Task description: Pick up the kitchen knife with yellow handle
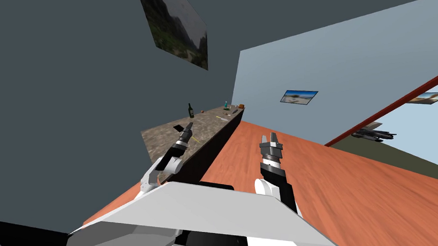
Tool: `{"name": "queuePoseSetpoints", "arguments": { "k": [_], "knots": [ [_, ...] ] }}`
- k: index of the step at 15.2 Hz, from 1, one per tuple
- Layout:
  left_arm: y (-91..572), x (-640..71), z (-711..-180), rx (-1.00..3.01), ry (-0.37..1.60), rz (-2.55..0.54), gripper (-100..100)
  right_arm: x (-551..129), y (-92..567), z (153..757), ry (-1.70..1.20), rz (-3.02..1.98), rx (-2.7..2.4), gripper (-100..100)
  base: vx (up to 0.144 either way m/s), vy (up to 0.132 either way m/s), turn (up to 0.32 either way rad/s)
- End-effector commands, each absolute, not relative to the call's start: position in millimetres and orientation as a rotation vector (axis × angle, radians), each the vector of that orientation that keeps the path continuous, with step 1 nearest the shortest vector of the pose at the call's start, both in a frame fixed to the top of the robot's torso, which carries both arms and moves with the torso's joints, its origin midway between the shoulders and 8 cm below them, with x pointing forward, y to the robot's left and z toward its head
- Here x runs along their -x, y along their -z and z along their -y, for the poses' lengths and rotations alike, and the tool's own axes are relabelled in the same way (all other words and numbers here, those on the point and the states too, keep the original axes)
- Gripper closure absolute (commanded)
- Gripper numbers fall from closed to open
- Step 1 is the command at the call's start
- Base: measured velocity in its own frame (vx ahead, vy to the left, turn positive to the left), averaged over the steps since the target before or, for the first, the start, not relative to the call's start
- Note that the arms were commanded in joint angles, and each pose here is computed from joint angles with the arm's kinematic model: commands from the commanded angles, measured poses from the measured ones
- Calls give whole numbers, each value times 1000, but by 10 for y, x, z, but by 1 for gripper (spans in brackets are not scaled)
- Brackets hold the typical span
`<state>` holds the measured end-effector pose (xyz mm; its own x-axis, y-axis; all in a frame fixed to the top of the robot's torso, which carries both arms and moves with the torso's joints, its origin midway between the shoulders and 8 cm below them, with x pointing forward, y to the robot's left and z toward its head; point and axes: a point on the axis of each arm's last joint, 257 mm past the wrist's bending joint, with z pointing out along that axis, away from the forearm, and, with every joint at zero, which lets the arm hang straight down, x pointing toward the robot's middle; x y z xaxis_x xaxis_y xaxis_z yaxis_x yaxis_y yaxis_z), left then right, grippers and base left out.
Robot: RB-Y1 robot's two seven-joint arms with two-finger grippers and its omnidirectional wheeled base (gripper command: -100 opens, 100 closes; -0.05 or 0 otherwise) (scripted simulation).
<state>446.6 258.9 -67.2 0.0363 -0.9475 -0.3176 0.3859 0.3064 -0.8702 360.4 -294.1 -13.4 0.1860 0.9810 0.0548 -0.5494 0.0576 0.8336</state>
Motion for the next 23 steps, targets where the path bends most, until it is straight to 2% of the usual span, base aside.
{"name": "queuePoseSetpoints", "arguments": {
  "k": [1, 23],
  "knots": [
    [796, -4581, -2606, 696, 1131, -1119, -100, -3604, 134, 2941, -1288, -640, -857, 0, 6, -7, -26],
    [1998, -5459, -3087, 899, 860, -1552, -100, -3604, 134, 2941, -1288, -640, -857, 0, 6, -7, -22]
  ]
}}
